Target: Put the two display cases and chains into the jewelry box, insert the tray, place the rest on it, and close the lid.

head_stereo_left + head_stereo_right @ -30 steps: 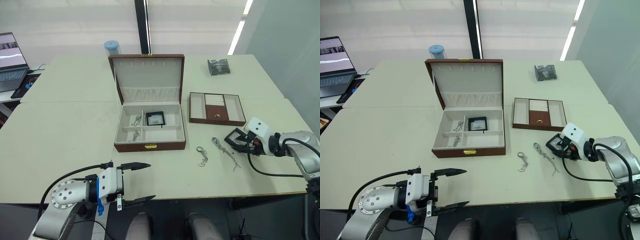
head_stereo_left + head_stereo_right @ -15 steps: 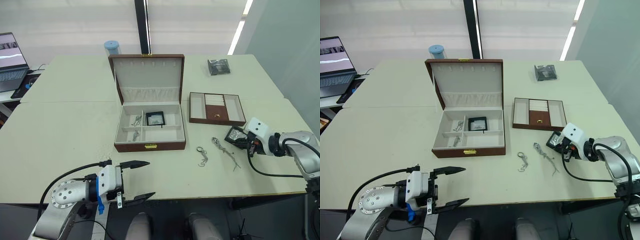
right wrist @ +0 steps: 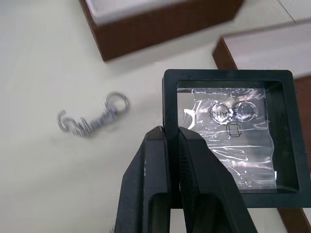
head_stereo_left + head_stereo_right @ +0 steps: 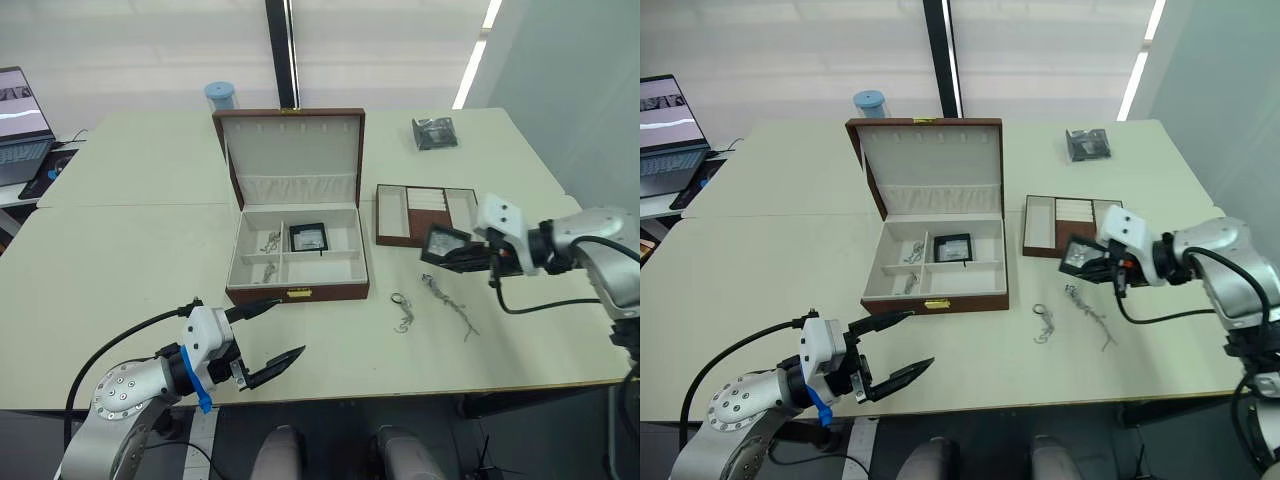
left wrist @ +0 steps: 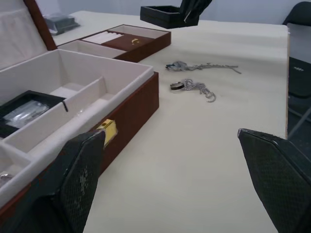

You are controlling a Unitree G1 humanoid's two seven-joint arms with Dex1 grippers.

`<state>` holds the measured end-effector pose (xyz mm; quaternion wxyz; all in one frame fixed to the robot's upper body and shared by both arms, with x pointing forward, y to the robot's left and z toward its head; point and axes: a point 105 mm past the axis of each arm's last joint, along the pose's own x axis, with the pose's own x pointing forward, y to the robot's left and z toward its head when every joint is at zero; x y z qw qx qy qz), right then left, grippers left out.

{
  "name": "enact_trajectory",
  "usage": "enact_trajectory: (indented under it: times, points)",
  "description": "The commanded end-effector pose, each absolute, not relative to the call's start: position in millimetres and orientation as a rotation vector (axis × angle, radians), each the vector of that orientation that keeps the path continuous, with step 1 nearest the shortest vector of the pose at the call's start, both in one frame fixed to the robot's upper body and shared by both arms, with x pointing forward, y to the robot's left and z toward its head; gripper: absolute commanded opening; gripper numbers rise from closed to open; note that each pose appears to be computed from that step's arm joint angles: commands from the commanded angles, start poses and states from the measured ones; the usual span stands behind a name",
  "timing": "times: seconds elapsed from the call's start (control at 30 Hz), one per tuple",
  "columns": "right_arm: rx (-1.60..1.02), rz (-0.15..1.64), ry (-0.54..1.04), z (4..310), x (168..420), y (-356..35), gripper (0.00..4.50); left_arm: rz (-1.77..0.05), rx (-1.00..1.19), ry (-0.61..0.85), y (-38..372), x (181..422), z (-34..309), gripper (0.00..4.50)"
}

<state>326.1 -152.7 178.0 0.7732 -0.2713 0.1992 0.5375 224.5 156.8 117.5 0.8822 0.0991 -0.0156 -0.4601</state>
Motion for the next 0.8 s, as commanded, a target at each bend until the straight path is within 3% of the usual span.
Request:
enact_trajectory:
  times: [0.03,0.4,0.8]
  points:
    - [-0.619,1.257,0.372,190.5,329.5,-119.0,0.03,-0.872,0.198,-0.08,160.1,225.3,132.9,4.5]
    - [-0.642,1.43,0.333,200.2,349.7,-31.5,0.03,-0.6,0.149,-0.051,181.0,207.1,135.1,4.5]
    - [-0.653,1.584,0.448,175.6,348.6,14.0,0.03,-0.468,0.107,0.001,198.6,192.8,119.0,4.5]
